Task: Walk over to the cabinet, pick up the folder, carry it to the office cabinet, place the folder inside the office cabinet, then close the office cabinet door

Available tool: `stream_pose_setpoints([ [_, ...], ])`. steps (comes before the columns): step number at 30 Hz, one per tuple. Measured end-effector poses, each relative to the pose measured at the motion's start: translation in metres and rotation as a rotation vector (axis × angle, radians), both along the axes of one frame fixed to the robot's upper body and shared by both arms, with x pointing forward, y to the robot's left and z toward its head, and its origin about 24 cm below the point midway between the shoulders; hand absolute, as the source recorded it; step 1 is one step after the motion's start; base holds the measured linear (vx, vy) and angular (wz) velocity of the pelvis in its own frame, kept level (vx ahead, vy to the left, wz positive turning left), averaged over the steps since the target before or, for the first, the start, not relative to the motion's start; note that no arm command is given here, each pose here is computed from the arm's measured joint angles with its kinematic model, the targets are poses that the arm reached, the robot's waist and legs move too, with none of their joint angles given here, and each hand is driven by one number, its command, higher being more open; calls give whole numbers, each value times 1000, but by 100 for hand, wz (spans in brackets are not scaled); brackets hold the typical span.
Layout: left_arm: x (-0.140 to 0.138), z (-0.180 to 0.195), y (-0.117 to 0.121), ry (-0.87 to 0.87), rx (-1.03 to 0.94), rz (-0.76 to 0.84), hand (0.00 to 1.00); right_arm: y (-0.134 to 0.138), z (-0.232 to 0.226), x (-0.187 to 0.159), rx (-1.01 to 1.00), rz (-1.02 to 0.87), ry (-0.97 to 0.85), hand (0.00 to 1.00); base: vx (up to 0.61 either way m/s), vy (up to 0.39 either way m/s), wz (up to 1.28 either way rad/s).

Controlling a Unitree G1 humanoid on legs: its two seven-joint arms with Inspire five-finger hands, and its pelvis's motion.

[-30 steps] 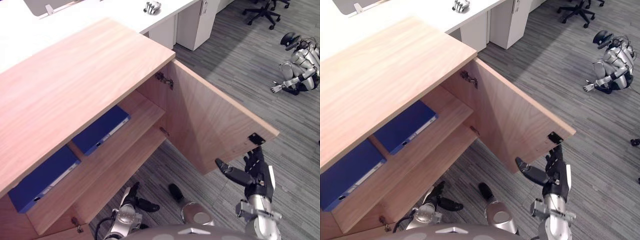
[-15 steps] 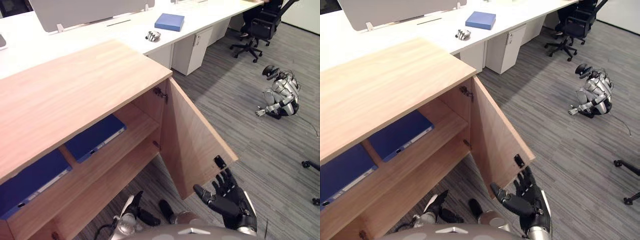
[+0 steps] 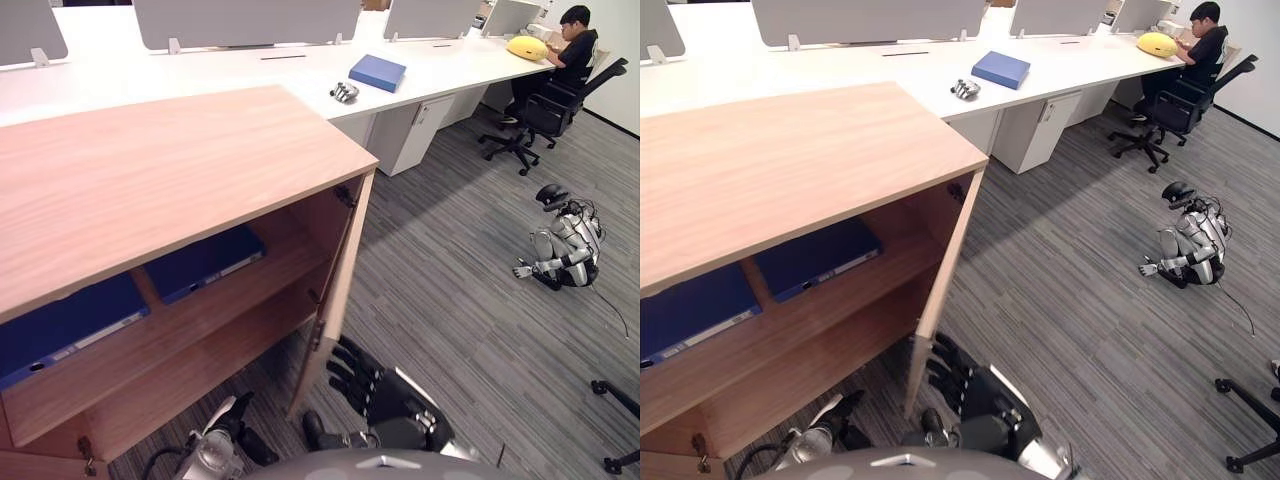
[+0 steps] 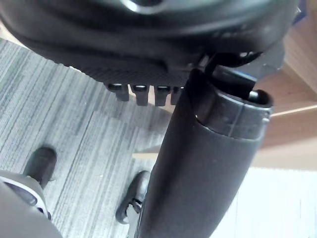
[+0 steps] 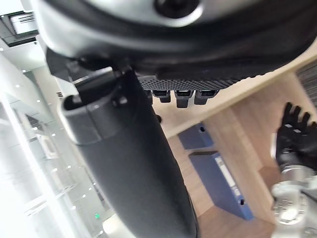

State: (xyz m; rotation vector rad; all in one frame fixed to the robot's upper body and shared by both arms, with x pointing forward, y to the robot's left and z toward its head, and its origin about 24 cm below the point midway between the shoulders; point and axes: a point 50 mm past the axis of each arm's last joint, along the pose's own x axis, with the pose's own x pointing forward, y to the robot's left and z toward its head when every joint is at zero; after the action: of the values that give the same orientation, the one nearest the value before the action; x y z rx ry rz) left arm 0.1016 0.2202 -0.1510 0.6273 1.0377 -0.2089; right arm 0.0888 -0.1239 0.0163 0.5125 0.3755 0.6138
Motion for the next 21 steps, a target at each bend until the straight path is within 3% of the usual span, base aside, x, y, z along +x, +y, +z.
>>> stream_pose_setpoints([
  [6,6,1,2,-15,6,27,100,6,-12,32,16,-90,-57,100,131,28,35],
  [16,9,2,6,-49,1,149,100,-23,-31,94,-244,-315,-113,100,38,-8,52],
  [21,2,0,6,-49,-17,217,100,-37,-33,105,-336,-378,-130,100,12,-25,42],
])
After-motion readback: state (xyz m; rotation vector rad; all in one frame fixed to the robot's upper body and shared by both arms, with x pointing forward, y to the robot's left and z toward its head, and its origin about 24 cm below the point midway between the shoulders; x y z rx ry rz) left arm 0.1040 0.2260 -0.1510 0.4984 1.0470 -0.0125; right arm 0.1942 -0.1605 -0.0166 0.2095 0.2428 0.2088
